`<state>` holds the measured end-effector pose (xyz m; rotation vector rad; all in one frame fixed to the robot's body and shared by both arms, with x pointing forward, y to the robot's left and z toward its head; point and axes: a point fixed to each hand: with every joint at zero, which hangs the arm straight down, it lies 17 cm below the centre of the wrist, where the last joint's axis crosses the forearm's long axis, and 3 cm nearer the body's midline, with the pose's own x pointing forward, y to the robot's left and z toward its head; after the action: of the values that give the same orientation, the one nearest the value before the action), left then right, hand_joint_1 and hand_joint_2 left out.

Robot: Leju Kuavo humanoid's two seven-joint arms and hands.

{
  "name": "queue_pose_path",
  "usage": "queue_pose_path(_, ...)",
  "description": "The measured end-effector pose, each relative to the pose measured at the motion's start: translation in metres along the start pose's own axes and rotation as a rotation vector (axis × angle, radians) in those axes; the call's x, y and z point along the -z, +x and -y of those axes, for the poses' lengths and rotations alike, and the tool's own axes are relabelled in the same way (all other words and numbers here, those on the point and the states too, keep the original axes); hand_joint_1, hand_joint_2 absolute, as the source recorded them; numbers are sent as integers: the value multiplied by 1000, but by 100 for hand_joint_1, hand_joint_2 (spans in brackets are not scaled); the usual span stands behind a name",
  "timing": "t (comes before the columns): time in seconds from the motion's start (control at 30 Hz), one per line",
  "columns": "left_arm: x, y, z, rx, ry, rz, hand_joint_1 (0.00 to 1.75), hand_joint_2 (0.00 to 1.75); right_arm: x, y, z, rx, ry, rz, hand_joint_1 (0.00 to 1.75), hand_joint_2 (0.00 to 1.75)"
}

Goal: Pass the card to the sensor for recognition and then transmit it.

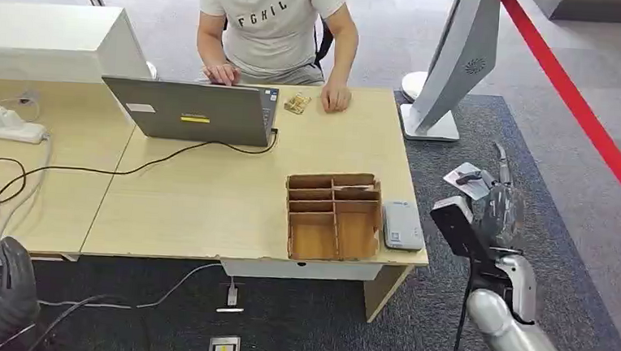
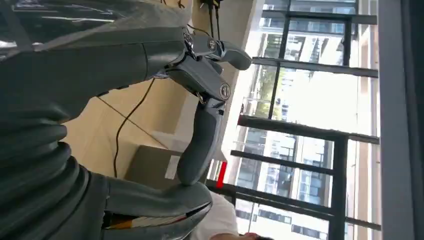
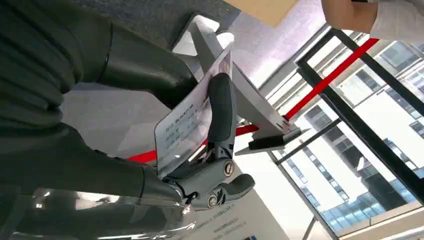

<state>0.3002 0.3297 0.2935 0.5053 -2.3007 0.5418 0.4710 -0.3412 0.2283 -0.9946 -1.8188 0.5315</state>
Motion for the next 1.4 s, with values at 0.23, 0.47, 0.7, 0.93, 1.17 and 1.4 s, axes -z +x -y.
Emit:
queue_pose_path(0.23,2,-13,-17,19,48,-52,0,175,-23,-7,10,-9,-2,-12,175,175)
queue_pose_path(0.47,5,-38,-48,42,126,-124,0,175,-34,-4,11,-15,15,-5,175,175)
queue_pose_path(0.7,6,-55,-67,75,169,-162,0,175,-36,2,11,-12,24,10,175,175)
queue_pose_path(0.93,3,-81,-81,82,217,-218,0,175,-37,8,5,-10,44,31,175,175)
queue_pose_path(1.17,-12,-117,-104,104,282,-313,0,175,-36,17,-4,6,59,50,175,175)
queue_pose_path(1.4,-29,-140,-124,142,319,-381,0,175,-36,19,-10,15,75,50,175,175)
